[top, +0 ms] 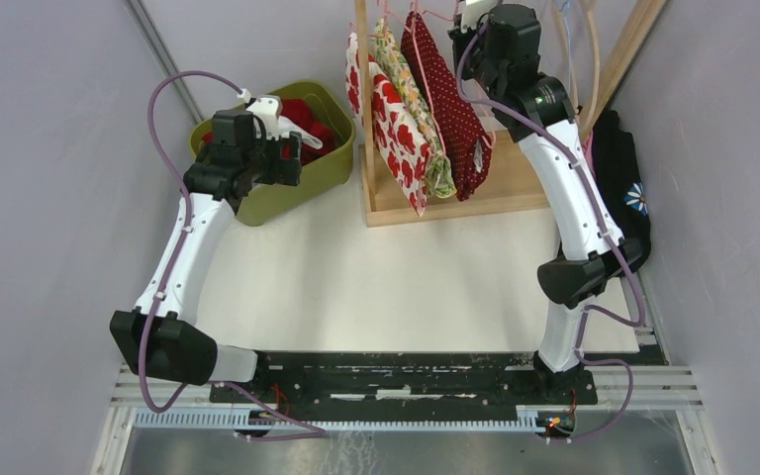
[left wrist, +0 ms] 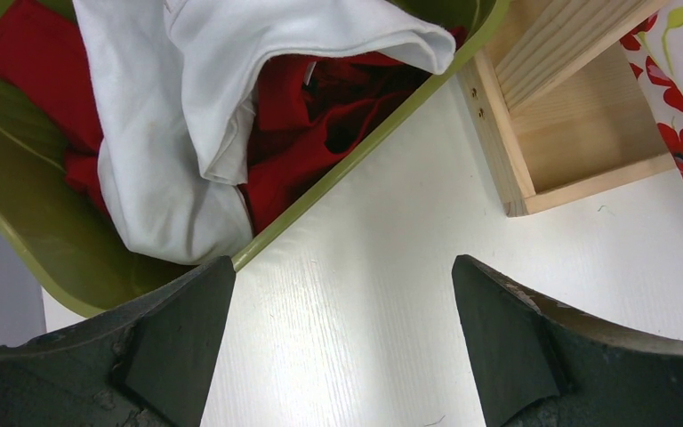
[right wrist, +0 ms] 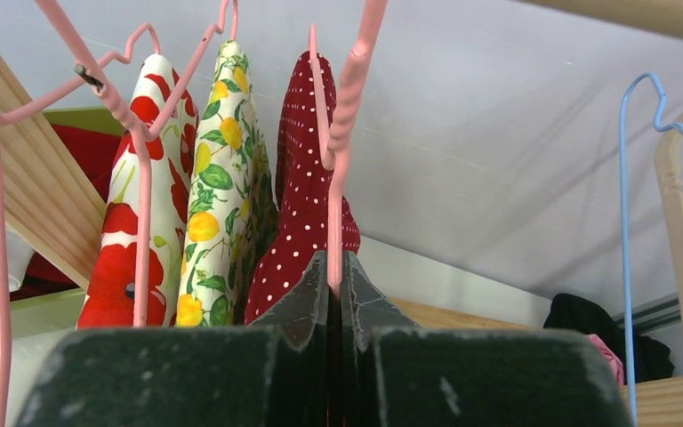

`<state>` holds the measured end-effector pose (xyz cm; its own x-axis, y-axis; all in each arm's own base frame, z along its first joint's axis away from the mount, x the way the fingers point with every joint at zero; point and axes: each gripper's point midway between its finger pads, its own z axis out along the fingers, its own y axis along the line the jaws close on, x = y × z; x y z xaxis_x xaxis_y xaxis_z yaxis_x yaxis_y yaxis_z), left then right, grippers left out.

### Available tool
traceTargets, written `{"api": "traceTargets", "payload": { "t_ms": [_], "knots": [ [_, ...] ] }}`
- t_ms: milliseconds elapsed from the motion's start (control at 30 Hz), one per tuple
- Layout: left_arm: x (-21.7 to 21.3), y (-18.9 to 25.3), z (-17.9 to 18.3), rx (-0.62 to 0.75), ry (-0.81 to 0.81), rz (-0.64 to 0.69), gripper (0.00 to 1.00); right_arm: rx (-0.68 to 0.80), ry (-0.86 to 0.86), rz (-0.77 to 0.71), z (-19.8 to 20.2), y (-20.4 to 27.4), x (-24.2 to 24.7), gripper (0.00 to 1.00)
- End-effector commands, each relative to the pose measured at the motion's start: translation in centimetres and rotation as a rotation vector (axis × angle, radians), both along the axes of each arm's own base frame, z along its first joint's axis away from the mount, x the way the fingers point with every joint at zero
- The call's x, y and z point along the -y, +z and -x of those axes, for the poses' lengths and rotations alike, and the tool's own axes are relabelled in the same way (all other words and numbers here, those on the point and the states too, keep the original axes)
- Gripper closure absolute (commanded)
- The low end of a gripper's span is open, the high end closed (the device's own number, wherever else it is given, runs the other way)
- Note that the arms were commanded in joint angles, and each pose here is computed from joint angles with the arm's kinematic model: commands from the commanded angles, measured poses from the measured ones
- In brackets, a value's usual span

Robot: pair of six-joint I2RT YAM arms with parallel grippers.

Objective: Remove the skirt from the hanger
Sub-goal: Pick up the hanger from the clothesline.

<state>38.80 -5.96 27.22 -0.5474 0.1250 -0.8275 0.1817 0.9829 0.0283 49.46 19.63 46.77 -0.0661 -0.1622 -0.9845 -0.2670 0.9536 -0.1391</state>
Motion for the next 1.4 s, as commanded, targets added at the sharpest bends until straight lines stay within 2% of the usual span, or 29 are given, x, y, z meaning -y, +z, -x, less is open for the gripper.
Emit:
{"api": "traceTargets", "payload": {
  "t_ms": [0,233,400,633,767,867,1067,1167,1367],
  "knots": [
    [0.1,1.9,-0.5,0.063,-0.024,-0.015,0.01,0.271,-0.016,-0.106,4.1,10.9,2.2,0.99],
    [0.1,1.9,-0.6,0.065,-0.025,-0.015,0.01,0.331,-0.035,-0.122,5.1,13.0,3.1,0.99],
    [0.3,1.9,-0.7,0.064,-0.034,-0.007,0.01,0.323,-0.041,-0.12,5.7,13.0,3.5,0.99],
    [1.4,2.5,0.1,0.072,-0.075,0.041,0.01,0.212,-0.042,-0.09,6.4,8.8,3.8,0.99],
    [2.9,4.9,1.6,0.122,-0.143,0.102,0.03,0.134,-0.05,-0.063,6.9,5.1,4.1,0.99],
    [6.4,7.8,4.0,0.19,-0.272,0.166,0.03,0.091,-0.047,-0.051,7.5,3.3,4.3,0.99],
    [15.7,12.3,11.4,0.297,-0.593,0.362,0.01,0.042,-0.058,-0.024,9.5,0.7,5.5,0.99],
    [18.3,12.6,13.4,0.317,-0.648,0.41,0.01,0.019,-0.064,-0.018,10.5,-0.7,6.0,0.99],
    [23.7,10.8,14.6,0.279,-0.678,0.398,0.01,0.025,-0.068,-0.051,11.6,-0.8,6.5,0.99]
  ]
}}
